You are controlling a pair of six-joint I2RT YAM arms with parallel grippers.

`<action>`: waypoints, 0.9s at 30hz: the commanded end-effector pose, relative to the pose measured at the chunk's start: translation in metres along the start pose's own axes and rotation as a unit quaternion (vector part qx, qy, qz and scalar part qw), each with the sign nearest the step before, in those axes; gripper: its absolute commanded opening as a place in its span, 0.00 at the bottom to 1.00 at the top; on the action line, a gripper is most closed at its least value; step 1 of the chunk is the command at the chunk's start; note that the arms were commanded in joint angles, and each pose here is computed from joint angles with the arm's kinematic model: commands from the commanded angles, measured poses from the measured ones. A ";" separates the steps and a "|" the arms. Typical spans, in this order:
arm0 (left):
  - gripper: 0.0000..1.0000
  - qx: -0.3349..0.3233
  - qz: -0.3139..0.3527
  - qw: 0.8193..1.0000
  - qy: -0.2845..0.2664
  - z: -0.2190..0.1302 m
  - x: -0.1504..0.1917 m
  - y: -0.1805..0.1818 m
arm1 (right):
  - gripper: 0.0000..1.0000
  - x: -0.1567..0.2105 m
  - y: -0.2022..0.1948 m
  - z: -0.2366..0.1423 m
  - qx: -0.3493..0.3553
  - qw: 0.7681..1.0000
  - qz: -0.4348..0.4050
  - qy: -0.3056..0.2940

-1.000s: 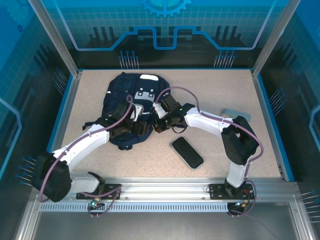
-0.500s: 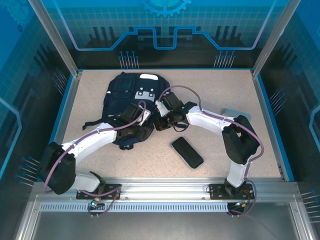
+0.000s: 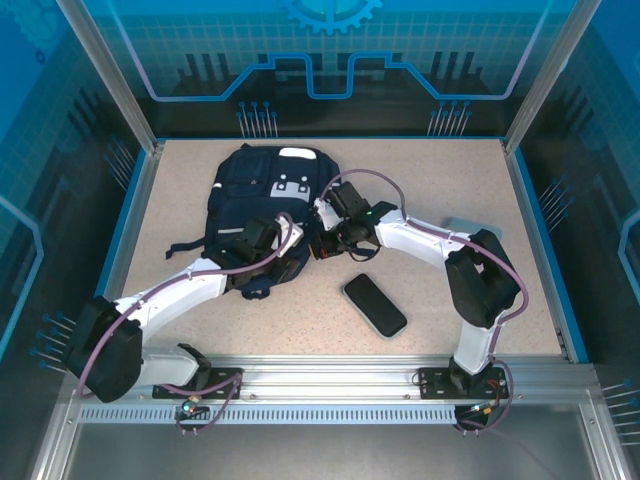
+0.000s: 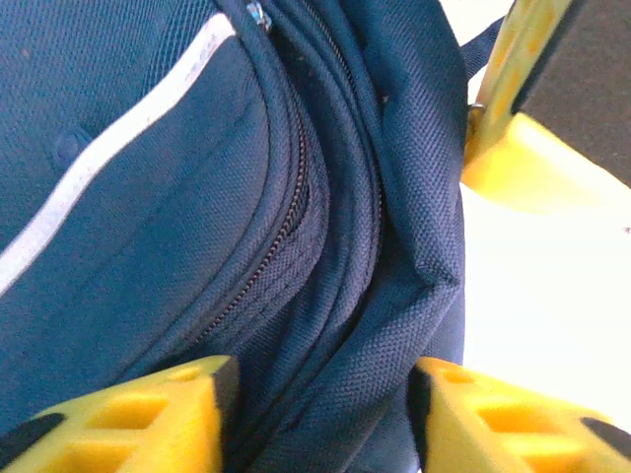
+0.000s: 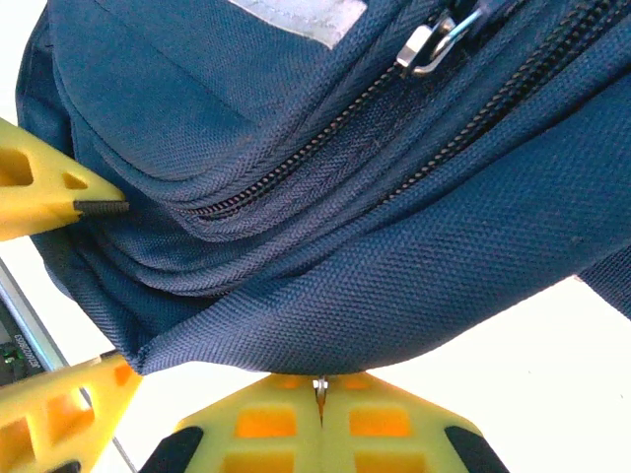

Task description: Pack books, pencil case, and school supplies into a backpack

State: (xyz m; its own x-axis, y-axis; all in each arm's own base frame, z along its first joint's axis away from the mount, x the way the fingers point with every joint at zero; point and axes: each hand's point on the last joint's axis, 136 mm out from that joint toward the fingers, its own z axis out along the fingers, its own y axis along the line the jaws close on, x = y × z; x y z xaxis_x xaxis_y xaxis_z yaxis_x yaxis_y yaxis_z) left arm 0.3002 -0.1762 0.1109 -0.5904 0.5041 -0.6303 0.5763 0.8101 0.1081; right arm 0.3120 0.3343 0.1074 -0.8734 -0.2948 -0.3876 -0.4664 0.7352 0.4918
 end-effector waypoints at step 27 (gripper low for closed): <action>0.00 -0.004 0.030 0.999 -0.044 -0.024 -0.003 -0.007 | 0.02 -0.064 -0.075 -0.037 0.095 0.993 -0.062 -0.044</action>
State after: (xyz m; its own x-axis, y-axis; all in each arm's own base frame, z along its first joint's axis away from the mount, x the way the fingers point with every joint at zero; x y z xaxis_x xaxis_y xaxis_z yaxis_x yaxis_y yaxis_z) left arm 0.2979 -0.1772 0.1365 -0.4935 0.4974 -0.7135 0.5736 0.8028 0.1629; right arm 0.3679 0.2919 0.1188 -0.7797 -0.3846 -0.4941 -0.5759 0.7502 0.3249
